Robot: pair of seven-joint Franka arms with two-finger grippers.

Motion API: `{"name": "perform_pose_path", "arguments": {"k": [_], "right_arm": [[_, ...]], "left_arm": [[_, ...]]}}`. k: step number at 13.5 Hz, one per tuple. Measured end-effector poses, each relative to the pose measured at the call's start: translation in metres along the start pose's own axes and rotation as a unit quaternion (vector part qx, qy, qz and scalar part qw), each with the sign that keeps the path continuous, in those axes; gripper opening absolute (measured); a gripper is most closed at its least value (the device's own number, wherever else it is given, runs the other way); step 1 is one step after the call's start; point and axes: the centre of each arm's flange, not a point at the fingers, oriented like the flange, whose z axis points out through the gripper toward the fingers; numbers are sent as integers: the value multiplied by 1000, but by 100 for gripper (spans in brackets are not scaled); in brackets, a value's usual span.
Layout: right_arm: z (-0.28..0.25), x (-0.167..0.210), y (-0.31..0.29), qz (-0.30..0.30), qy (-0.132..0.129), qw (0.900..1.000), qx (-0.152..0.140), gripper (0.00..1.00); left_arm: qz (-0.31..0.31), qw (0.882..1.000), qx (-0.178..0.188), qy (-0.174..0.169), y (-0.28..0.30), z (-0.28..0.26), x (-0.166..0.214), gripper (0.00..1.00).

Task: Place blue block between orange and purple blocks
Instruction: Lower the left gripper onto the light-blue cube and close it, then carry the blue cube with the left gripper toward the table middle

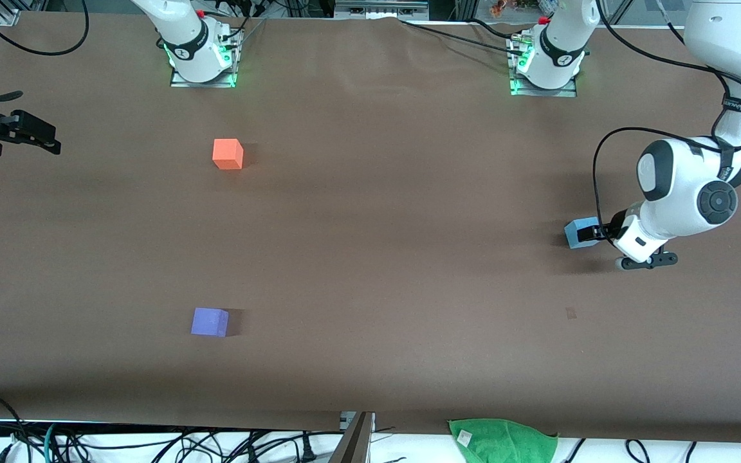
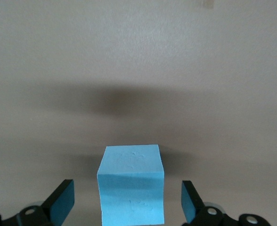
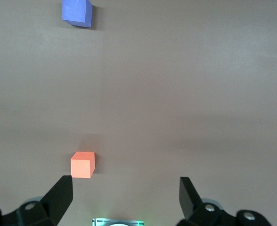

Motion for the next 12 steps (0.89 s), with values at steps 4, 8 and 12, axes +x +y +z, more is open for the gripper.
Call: {"name": "perform_pose_path", "arguments": {"k": [4,8,12], "right_arm": [[0,0,0,0,0,1000,0,100],[0,0,0,0,0,1000,0,100],[0,0,0,0,0,1000,0,100]], "left_arm": [[-5,1000,-1,0,-1,23,1,100],[-5,1000,-1,-11,-1,37,0,77],[1,999,0,-40,4,25,-4,60]]}}
